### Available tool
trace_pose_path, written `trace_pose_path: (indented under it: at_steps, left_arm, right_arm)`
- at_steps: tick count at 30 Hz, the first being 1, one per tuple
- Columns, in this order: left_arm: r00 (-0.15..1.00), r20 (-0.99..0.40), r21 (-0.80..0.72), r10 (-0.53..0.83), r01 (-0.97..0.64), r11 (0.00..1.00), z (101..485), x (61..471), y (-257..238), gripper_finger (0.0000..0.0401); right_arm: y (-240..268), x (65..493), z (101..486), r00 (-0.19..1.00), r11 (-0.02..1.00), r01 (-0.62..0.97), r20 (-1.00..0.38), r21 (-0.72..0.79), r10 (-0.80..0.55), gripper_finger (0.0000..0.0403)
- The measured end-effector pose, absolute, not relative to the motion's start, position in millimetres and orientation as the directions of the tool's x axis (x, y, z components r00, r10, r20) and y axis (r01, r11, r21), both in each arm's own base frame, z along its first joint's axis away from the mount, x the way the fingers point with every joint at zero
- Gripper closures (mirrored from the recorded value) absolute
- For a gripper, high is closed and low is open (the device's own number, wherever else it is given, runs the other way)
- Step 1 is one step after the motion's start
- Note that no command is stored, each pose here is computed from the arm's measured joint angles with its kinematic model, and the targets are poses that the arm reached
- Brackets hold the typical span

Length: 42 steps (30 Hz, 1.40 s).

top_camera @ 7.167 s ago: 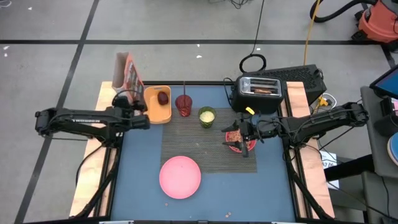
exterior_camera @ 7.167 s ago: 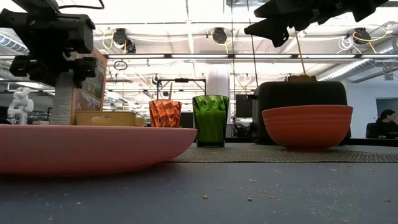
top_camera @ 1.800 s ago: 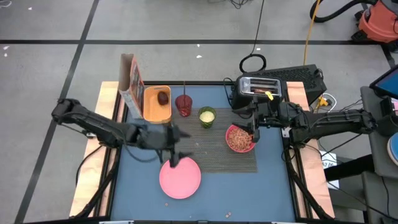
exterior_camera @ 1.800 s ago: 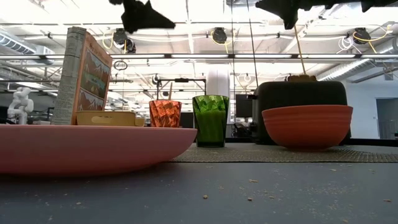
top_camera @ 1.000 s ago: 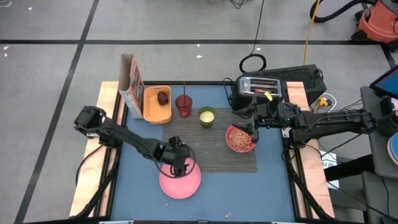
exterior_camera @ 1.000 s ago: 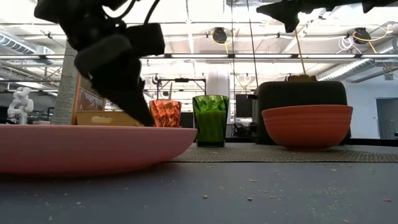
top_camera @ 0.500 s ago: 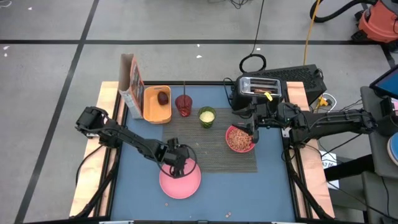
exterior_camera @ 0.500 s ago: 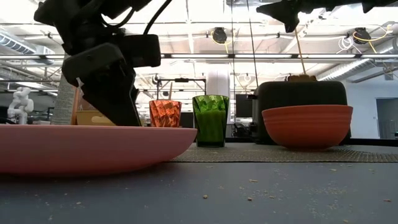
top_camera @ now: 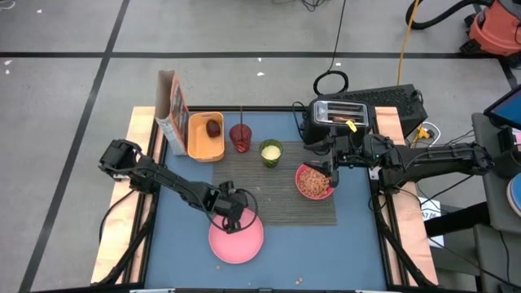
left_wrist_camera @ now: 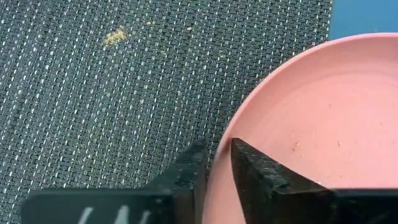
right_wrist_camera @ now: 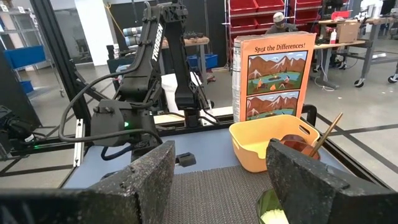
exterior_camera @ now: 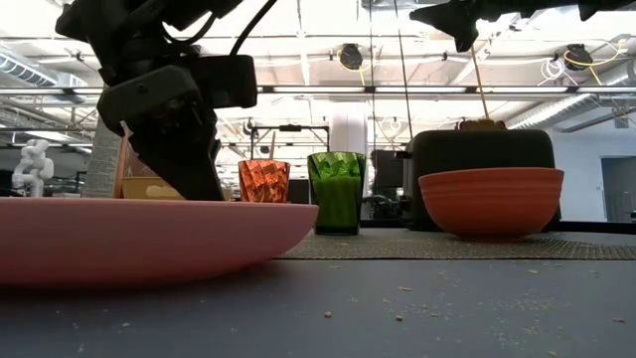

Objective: Arrange a breakfast setting
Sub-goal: Adjust the light pink plate on the gray table placemat

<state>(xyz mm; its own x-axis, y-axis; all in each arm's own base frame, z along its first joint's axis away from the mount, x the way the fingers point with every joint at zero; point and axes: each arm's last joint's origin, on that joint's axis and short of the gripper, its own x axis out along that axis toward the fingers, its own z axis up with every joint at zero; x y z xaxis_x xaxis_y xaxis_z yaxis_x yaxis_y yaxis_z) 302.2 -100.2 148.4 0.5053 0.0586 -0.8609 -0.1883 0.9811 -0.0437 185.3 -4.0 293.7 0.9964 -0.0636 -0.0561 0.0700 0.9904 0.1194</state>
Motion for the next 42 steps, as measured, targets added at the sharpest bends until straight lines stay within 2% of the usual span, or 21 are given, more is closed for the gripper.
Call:
trace_pose_path:
  at_steps: [6, 12, 18, 25, 31, 42]
  left_arm:
    - [0.516, -0.855, -0.061, 0.054, -0.204, 0.977, 149.1, 303.2, -100.7, 0.0366]
    - [0.528, -0.848, -0.104, 0.055, -0.266, 0.958, 150.2, 305.1, -98.1, 0.0384]
    - [0.578, -0.813, -0.202, 0.070, -0.392, 0.897, 153.5, 313.6, -87.9, 0.0387]
    - [0.564, -0.817, -0.243, 0.119, -0.525, 0.816, 153.0, 318.7, -63.2, 0.0388]
    - [0.550, -0.810, -0.214, 0.202, -0.598, 0.772, 153.0, 322.2, -38.5, 0.0388]
    - [0.433, -0.863, -0.127, 0.261, -0.684, 0.718, 147.9, 314.8, -9.5, 0.0389]
  right_arm:
    - [-4.0, 185.3, 293.7, 0.996, 0.990, 0.070, -0.056, 0.119, -0.064, 0.0161]
    - [-4.0, 185.3, 293.7, 0.996, 0.990, 0.070, -0.056, 0.119, -0.064, 0.0161]
    - [-4.0, 185.3, 293.7, 0.996, 0.990, 0.070, -0.056, 0.119, -0.064, 0.0161]
    - [-4.0, 185.3, 293.7, 0.996, 0.990, 0.070, -0.056, 0.119, -0.063, 0.0161]
    - [-3.9, 185.3, 293.7, 0.996, 0.990, 0.070, -0.056, 0.119, -0.063, 0.0161]
    - [-3.9, 185.3, 293.7, 0.996, 0.990, 0.070, -0.056, 0.119, -0.063, 0.0161]
